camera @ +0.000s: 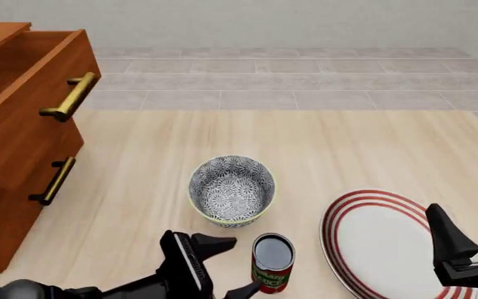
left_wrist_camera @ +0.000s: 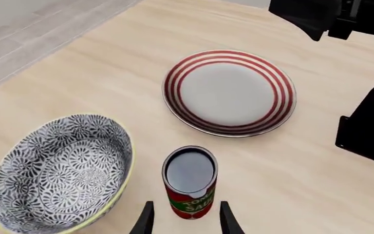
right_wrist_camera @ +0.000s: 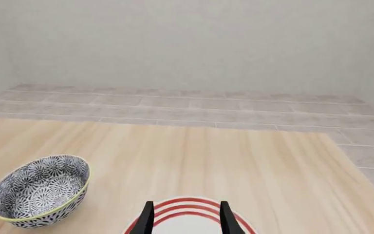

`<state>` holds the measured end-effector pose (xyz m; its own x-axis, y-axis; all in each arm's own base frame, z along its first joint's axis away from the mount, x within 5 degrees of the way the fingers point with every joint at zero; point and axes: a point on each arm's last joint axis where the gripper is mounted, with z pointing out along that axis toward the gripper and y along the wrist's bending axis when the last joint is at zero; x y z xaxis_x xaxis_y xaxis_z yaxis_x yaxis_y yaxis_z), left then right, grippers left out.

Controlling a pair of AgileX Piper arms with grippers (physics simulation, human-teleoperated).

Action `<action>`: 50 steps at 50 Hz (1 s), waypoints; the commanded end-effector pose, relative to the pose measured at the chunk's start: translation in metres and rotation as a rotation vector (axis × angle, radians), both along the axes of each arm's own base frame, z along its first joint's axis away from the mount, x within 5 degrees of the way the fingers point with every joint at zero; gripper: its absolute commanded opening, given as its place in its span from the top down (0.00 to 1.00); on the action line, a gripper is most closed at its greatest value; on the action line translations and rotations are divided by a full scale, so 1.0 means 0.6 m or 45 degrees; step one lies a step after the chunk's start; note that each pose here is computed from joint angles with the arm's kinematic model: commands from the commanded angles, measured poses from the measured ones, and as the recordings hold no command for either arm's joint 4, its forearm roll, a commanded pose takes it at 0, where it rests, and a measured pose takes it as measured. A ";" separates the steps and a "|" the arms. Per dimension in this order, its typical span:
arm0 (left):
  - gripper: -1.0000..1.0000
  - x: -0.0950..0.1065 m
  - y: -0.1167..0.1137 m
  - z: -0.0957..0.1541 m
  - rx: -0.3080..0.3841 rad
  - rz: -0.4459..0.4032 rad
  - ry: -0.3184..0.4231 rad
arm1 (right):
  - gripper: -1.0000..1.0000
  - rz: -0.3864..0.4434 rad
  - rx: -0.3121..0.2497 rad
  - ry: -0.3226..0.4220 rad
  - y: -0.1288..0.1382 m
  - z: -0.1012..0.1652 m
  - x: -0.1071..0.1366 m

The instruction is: Put the ketchup in the top drawer of the cabinet.

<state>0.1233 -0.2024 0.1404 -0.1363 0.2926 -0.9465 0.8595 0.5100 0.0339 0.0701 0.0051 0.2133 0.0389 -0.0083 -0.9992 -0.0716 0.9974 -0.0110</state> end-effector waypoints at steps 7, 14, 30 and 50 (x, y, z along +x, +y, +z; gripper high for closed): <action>0.00 0.014 -0.021 -0.034 0.033 0.005 0.029 | 0.00 0.004 0.009 0.005 0.000 0.000 0.001; 0.00 0.012 -0.034 -0.042 0.047 -0.024 0.022 | 0.00 0.007 0.011 0.006 0.001 0.000 0.002; 0.00 0.019 -0.044 -0.043 0.039 -0.015 0.034 | 0.00 0.011 0.015 0.015 0.001 -0.001 0.005; 0.00 0.027 -0.058 -0.051 0.063 -0.020 0.036 | 0.00 0.016 0.019 0.017 0.002 -0.001 0.006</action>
<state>0.1379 -0.2328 0.1111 -0.1604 0.3346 -0.9286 0.8660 0.4991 0.0303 0.0733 0.0060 0.2129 0.0263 0.0054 -0.9996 -0.0823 0.9966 0.0032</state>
